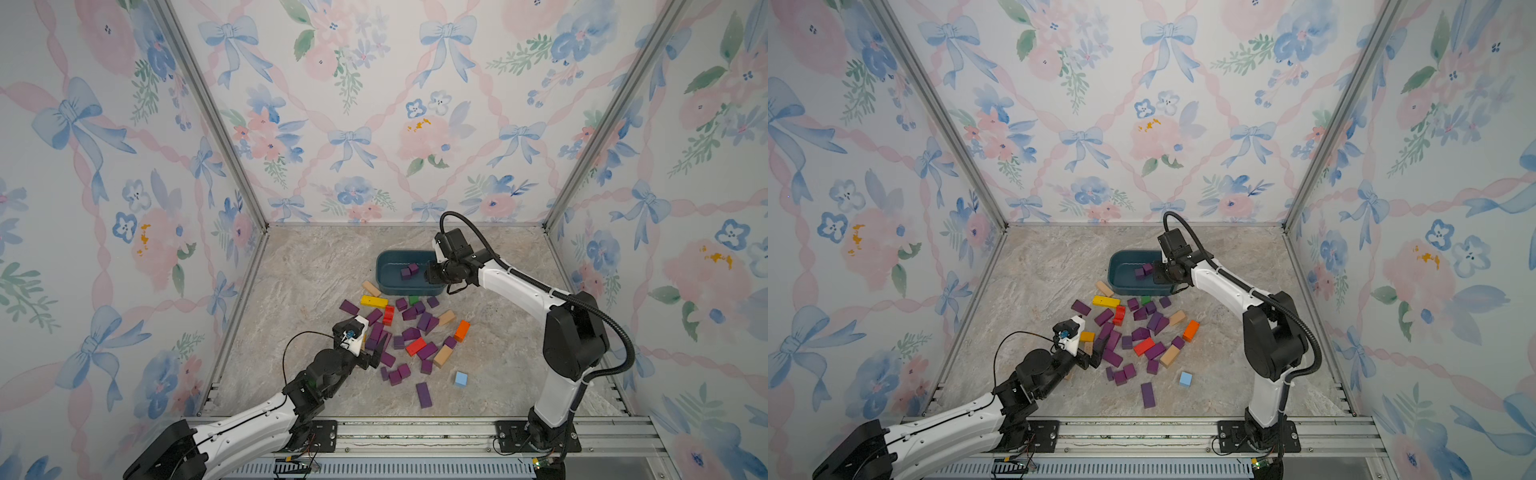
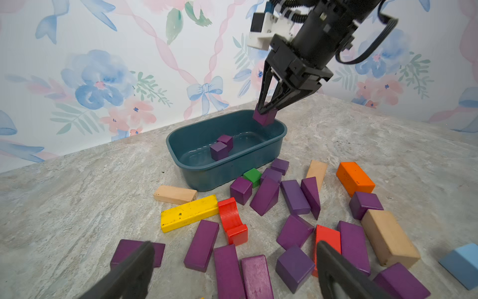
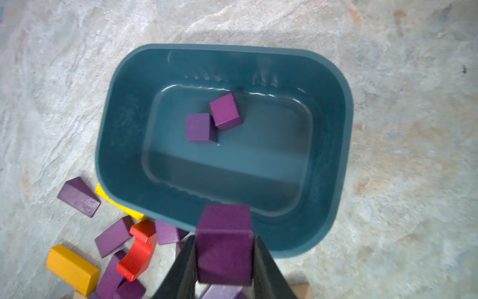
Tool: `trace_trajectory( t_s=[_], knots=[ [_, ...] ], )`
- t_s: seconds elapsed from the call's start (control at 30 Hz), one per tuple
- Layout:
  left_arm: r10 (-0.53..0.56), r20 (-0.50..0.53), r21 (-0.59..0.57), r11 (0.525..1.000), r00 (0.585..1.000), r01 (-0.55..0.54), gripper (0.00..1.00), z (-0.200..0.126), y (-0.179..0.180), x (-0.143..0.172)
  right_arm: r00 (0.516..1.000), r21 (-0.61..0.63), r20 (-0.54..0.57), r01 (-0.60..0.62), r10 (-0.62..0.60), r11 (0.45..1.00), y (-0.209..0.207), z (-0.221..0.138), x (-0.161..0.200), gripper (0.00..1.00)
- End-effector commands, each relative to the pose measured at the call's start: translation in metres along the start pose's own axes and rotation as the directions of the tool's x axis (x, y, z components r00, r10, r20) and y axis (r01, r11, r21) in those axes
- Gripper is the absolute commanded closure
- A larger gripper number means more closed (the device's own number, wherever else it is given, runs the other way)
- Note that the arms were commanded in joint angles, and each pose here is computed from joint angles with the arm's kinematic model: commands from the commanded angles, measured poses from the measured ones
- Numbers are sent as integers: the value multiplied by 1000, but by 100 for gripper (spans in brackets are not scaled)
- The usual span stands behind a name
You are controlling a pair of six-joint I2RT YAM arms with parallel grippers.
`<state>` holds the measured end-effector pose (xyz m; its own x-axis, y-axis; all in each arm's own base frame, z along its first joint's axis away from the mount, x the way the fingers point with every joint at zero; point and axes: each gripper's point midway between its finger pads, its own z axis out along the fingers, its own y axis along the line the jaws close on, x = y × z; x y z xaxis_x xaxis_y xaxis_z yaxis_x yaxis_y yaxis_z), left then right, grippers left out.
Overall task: Pick purple bricks into the storage bin
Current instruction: Place the building block in the storage box, then pick up the building block from the center of the board.
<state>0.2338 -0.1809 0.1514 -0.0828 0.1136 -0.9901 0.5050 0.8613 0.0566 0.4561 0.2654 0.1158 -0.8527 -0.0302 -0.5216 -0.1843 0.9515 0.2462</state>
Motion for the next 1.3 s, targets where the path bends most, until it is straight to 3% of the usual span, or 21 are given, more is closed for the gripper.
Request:
trace_trajectory(
  t_s=[0.0,0.13,0.3,0.53,0.77,1.03,1.17,1.27],
  knots=[
    [-25,7,-74,997,1000,25,2,-1,12,1,1000,-11,12,-25,25,1000,-2,5,-11,49],
    [-51,-3,-171,984,999,50,2,-1,29,4,998,-16,62,7,-6,1000,1,-11,-21,35],
    [-120,7,-252,961,993,118,2,1,44,0,993,-14,114,42,-40,999,2,-50,-24,30],
    [-249,-60,-495,849,967,188,2,10,89,-5,984,11,160,79,-79,997,-9,-106,10,22],
    [-475,-117,-571,751,872,332,2,31,128,27,986,51,139,81,-88,995,-34,-140,58,18],
    [-556,-203,-629,705,806,328,2,55,134,50,986,-24,126,110,-106,994,-39,-159,92,6],
    [-632,-190,-647,656,751,388,2,61,139,62,981,-48,146,136,-128,990,-41,-163,106,2],
    [-664,-204,-640,646,719,415,2,69,138,68,979,-58,161,133,-122,989,-45,-162,116,1]
  ],
)
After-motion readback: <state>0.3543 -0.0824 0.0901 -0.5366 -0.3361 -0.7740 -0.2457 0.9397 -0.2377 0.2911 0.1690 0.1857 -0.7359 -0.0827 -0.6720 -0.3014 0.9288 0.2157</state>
